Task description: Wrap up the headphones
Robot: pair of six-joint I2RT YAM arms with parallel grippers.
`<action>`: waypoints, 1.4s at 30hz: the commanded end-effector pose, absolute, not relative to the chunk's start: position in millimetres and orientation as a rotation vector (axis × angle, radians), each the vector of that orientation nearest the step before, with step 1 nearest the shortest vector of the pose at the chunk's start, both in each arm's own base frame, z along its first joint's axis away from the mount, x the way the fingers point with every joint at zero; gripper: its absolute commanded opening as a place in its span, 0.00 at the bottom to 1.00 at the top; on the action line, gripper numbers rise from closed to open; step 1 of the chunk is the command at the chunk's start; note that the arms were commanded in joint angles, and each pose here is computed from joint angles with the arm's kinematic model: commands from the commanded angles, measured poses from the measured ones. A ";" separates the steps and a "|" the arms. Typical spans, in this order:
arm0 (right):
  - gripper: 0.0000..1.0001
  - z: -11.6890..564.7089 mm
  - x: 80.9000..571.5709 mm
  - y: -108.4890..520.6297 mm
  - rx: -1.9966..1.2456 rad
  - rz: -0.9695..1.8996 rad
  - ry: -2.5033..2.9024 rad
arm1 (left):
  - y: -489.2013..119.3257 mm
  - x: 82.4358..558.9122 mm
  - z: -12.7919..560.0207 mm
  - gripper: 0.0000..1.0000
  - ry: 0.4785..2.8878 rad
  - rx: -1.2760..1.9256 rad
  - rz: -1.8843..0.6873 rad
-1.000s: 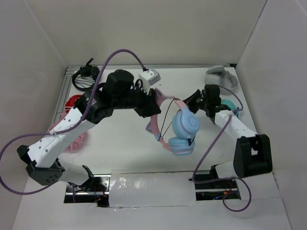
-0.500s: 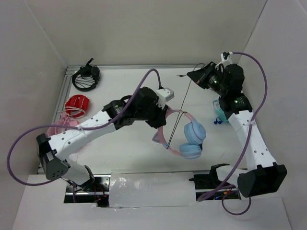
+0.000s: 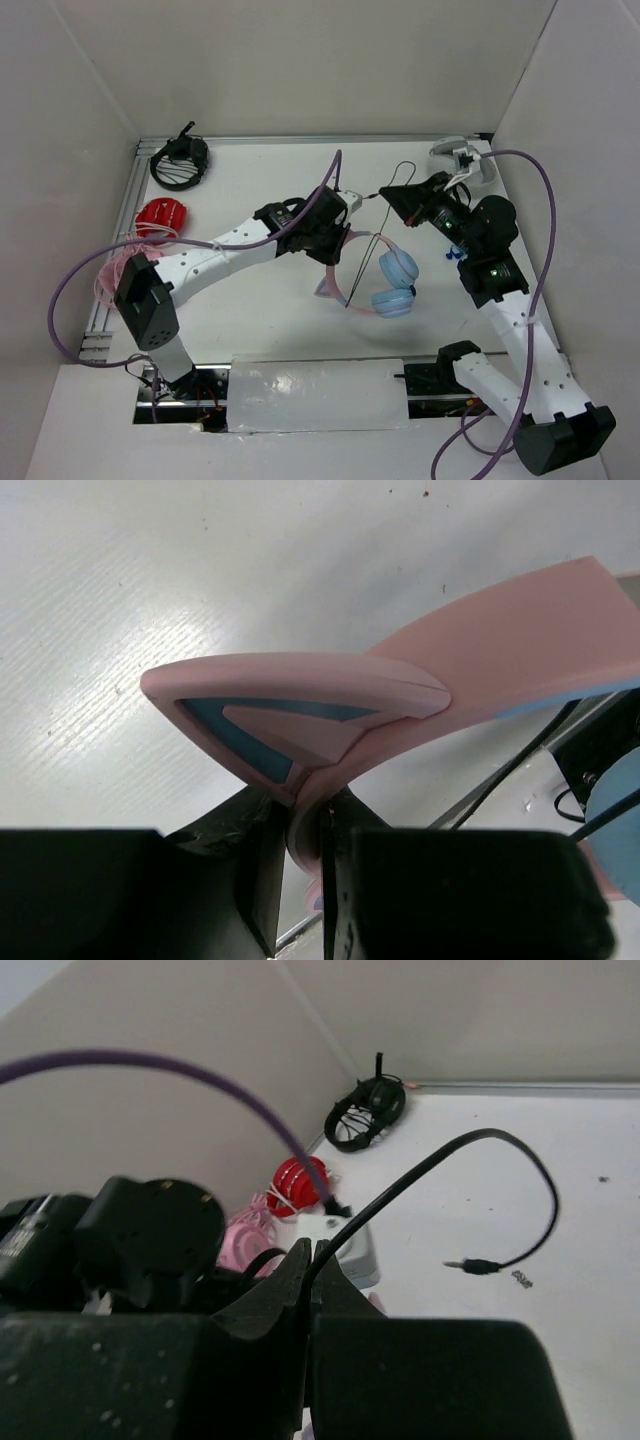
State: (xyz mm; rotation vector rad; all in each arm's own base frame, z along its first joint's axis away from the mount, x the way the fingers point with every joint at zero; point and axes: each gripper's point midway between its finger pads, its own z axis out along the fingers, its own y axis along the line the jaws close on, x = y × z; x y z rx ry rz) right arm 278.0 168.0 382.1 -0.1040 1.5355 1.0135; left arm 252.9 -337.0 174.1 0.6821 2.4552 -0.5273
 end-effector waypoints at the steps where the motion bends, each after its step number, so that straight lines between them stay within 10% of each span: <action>1: 0.00 448.8 236.4 175.6 -0.313 1.021 1.199 | -334.2 258.1 169.4 0.00 2.529 0.621 -0.483; 15: 0.18 403.7 122.1 229.9 -1.174 0.935 0.899 | -323.9 303.4 167.4 0.00 2.565 0.496 -0.508; 26: 0.09 320.2 131.4 266.7 -1.382 0.930 1.164 | -327.6 324.9 229.3 0.00 2.420 0.474 -0.649; 42: 0.78 305.8 157.4 245.2 -0.714 0.914 1.495 | -312.4 350.2 332.0 0.00 2.188 0.356 -0.644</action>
